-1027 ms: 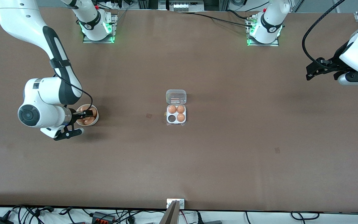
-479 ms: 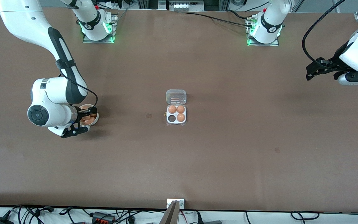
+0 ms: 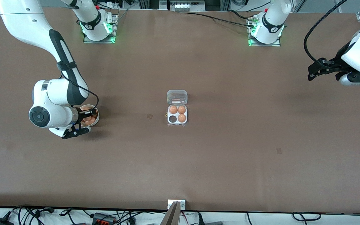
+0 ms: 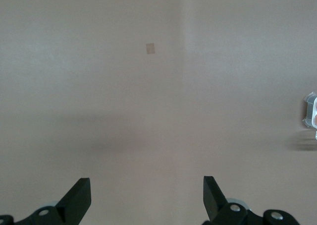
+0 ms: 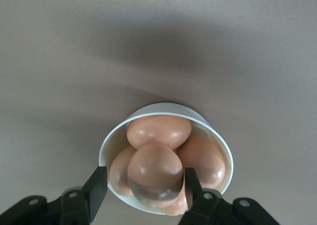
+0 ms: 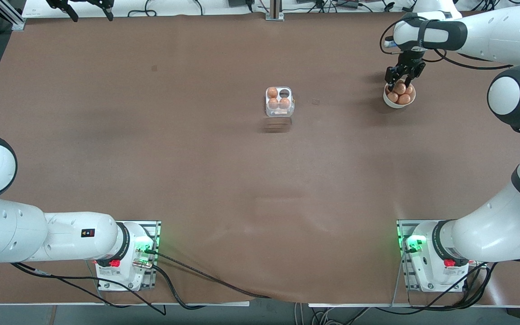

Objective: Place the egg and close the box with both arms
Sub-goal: 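Lift the egg and carry it to the empty slot of the box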

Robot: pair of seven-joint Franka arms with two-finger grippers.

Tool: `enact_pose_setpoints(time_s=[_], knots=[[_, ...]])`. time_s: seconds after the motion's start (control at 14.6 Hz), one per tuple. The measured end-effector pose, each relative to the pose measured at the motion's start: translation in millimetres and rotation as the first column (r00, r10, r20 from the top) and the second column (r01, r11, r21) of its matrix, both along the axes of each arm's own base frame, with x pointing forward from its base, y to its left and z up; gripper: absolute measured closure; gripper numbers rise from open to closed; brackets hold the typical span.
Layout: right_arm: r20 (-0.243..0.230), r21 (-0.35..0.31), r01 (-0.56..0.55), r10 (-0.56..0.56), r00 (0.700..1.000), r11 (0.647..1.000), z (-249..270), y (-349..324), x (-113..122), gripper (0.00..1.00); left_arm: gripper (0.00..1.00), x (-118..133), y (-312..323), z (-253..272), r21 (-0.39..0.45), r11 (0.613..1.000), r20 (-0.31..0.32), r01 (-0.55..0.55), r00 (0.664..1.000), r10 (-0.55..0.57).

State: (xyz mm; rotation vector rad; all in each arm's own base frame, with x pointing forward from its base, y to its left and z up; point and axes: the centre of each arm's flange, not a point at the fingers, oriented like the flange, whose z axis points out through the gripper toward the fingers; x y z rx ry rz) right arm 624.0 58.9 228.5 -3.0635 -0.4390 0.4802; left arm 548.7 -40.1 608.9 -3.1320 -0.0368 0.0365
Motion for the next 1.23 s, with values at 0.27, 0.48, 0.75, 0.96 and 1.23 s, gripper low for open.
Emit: enact_pose_setpoints(time_s=[0.27,0.48,0.75,0.96,1.23], knots=[[0.003,0.001,-0.002,0.002,1.0,1.0,0.3,-0.1,0.4,0.53,0.0,0.0,0.0,0.0,0.0,1.0,0.0,0.0,1.0,0.0],[0.003,0.001,-0.003,0.003,1.0,1.0,0.4,-0.1,0.4,0.53,0.0,0.0,0.0,0.0,0.0,1.0,0.0,0.0,1.0,0.0],[0.003,0.002,-0.007,0.007,1.0,1.0,0.4,0.1,0.5,0.53,0.0,-0.1,0.0,-0.1,0.0,1.0,-0.001,0.0,1.0,0.0],[0.028,0.007,-0.012,0.011,1.0,1.0,9.8,3.0,6.6,0.53,0.0,-0.2,0.0,-0.1,0.0,1.0,-0.002,0.0,1.0,0.0],[0.121,0.061,-0.082,0.074,0.99,0.995,56.5,54.2,21.8,0.53,0.0,-0.2,0.0,-0.1,0.0,1.0,-0.002,0.0,1.0,0.0]])
